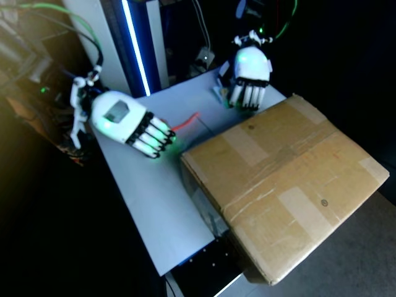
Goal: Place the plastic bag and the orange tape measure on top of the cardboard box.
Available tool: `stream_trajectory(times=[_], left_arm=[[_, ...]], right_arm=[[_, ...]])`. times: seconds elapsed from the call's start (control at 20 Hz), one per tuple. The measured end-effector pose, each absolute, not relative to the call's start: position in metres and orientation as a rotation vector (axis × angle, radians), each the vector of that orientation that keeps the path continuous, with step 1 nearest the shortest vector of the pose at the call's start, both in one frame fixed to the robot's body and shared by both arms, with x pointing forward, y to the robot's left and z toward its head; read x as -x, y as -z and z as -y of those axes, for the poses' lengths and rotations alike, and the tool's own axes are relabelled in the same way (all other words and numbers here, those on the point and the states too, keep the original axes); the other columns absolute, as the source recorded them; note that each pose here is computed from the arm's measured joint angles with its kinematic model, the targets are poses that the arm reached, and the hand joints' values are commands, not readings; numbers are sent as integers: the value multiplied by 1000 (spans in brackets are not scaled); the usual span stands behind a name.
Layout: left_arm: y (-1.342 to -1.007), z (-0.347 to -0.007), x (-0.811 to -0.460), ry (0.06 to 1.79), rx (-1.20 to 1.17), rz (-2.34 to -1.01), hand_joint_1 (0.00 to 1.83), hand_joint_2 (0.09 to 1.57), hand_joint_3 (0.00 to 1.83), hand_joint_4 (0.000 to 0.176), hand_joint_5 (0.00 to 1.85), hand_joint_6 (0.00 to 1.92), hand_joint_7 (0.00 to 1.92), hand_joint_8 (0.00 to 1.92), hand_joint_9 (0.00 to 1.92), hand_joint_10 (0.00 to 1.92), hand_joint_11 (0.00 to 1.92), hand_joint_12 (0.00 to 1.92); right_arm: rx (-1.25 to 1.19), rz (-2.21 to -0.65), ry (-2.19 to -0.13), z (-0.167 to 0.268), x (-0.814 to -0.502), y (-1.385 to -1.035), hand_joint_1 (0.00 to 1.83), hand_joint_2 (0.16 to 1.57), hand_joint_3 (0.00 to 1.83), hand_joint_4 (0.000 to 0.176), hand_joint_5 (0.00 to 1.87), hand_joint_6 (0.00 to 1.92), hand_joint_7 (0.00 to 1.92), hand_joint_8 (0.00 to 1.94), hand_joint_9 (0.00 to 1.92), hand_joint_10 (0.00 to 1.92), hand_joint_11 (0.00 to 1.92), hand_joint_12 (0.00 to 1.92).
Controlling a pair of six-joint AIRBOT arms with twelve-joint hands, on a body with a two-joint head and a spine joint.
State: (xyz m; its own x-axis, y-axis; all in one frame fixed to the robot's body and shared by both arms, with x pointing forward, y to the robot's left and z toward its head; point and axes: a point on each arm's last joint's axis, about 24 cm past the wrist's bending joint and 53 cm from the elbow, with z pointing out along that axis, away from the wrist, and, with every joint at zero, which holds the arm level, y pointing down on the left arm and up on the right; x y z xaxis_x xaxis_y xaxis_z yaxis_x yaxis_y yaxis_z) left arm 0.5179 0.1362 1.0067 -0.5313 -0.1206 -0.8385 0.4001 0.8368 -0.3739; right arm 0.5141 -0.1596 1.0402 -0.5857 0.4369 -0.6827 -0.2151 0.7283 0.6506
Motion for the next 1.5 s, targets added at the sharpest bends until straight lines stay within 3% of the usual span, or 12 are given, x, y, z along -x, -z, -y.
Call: stream_trajectory(times=[0.2,0.25,0.3,0.35,0.55,0.6,0.85,1.25,1.3,1.35,1.4,1.5], left_arm=[[-1007,-138,-519,661,-203,-2029,1207,494,1584,0,1056,1646,1002,1921,961,1921,1089,1921],[-1007,-138,-519,659,-204,-2027,1214,581,1450,0,981,1682,924,1884,900,1921,1075,1921],[-1007,-138,-520,659,-204,-2027,1333,751,1106,0,860,1651,766,1730,671,1921,952,1921],[-1007,-139,-520,660,-199,-2027,1339,766,1072,0,841,1590,754,1754,675,1921,968,1921],[-1010,-144,-521,663,-158,-2034,1340,778,1041,0,787,1635,796,1666,679,1921,846,1921],[-1012,-149,-520,653,-141,-2048,1327,799,1069,0,736,1808,776,1733,647,1921,782,1921],[-1032,-162,-521,728,-51,-2089,1310,858,1017,0,646,1868,755,1832,592,1921,736,1921],[-1111,-163,-530,877,-10,-1870,1292,943,882,0,586,1921,556,1817,673,1890,745,1921],[-1120,-166,-532,883,-9,-1842,1281,994,798,0,551,1921,532,1804,635,1898,683,1921],[-1128,-167,-534,887,-7,-1815,1268,1062,682,0,521,1921,504,1785,579,1902,598,1921],[-1135,-167,-536,894,-6,-1788,1258,1125,565,0,495,1921,494,1765,534,1880,499,1921],[-1148,-166,-539,909,-7,-1737,1256,1134,552,0,482,1921,494,1762,532,1891,511,1921]], right_arm=[[-157,-2009,-901,157,-515,-1042,1471,1241,0,0,662,1477,635,1320,711,1384,524,1792],[-148,-2010,-900,157,-514,-1043,1469,1242,0,0,674,1480,630,1325,706,1376,507,1798],[-135,-2011,-899,156,-513,-1043,1467,1250,1,0,665,1518,616,1343,687,1382,491,1802],[-129,-2011,-899,155,-514,-1044,1467,1251,0,0,654,1529,608,1334,696,1382,507,1804],[-117,-2015,-887,157,-513,-1048,1467,1241,0,0,660,1508,643,1239,726,1359,520,1819],[-118,-2018,-888,159,-513,-1049,1468,1235,0,0,647,1519,643,1219,749,1323,558,1795],[-120,-1942,-910,163,-518,-1077,1472,1228,0,0,640,1472,638,1269,757,1324,614,1760],[-118,-1929,-909,163,-520,-1082,1475,1227,0,0,641,1421,621,1316,755,1388,631,1744],[-118,-1909,-915,163,-523,-1089,1475,1226,0,0,673,1370,624,1336,739,1412,615,1747],[-121,-1884,-928,162,-525,-1098,1494,1139,0,0,882,1087,834,1071,942,1181,807,1567],[-116,-1856,-940,161,-527,-1108,1460,1193,0,0,743,1344,748,1088,801,1361,693,1708],[-99,-1788,-962,158,-530,-1130,1470,1218,0,0,699,1498,705,1164,783,1266,524,1759]])
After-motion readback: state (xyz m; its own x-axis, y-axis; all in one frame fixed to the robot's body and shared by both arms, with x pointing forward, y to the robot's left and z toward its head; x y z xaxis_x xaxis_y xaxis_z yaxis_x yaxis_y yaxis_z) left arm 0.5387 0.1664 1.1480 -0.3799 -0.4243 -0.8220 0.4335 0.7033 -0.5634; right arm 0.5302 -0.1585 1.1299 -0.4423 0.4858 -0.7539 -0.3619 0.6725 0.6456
